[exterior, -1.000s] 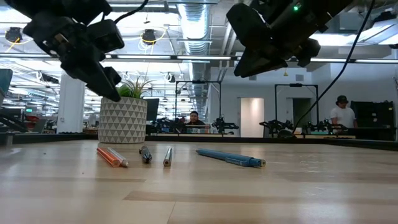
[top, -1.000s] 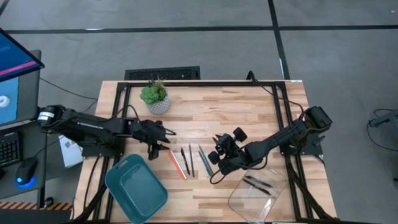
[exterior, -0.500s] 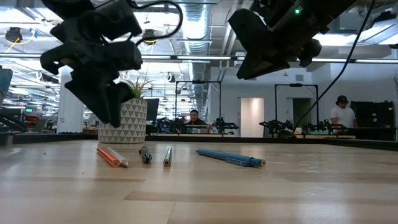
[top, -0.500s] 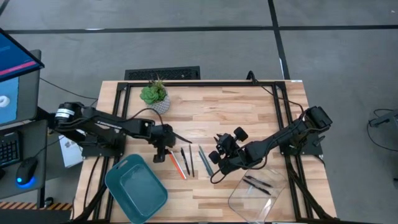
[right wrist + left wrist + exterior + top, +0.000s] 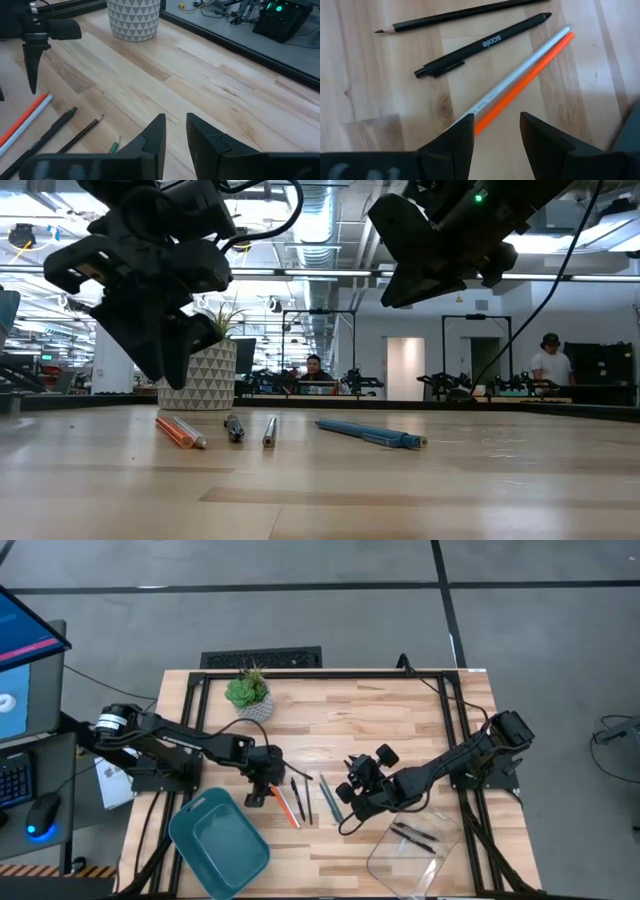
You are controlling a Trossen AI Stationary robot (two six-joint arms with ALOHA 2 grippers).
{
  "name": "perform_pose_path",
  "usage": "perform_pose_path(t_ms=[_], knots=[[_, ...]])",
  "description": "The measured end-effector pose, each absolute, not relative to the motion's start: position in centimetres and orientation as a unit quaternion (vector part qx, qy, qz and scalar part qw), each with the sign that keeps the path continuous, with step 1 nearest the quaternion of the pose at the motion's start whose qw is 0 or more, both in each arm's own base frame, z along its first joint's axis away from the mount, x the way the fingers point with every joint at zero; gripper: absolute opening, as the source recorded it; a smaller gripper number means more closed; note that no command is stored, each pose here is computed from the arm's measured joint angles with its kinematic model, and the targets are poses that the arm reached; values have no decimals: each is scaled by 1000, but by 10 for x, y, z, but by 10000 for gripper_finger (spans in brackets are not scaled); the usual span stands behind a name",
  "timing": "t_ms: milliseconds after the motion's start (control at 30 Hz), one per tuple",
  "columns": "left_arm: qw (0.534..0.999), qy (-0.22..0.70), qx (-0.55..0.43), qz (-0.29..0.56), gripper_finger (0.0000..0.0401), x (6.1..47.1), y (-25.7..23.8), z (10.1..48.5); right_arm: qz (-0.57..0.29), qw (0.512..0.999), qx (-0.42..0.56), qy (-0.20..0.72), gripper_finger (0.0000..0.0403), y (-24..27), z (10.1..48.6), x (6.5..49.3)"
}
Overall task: Sort pens & pencils
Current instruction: Put the orange pencil into the blue bin
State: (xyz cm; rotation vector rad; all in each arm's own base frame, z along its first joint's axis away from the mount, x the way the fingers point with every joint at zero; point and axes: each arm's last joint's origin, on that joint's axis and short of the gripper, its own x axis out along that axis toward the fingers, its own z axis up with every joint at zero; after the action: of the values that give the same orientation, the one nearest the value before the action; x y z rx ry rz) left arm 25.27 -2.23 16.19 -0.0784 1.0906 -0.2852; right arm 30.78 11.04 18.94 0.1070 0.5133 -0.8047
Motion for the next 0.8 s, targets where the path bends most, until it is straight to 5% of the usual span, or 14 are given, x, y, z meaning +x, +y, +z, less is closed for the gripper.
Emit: perform_pose_path(t_ms=[800], knots=[[838,517,66,-160,149,256,-39,151,-387,886,50,248,98,110,189,308]])
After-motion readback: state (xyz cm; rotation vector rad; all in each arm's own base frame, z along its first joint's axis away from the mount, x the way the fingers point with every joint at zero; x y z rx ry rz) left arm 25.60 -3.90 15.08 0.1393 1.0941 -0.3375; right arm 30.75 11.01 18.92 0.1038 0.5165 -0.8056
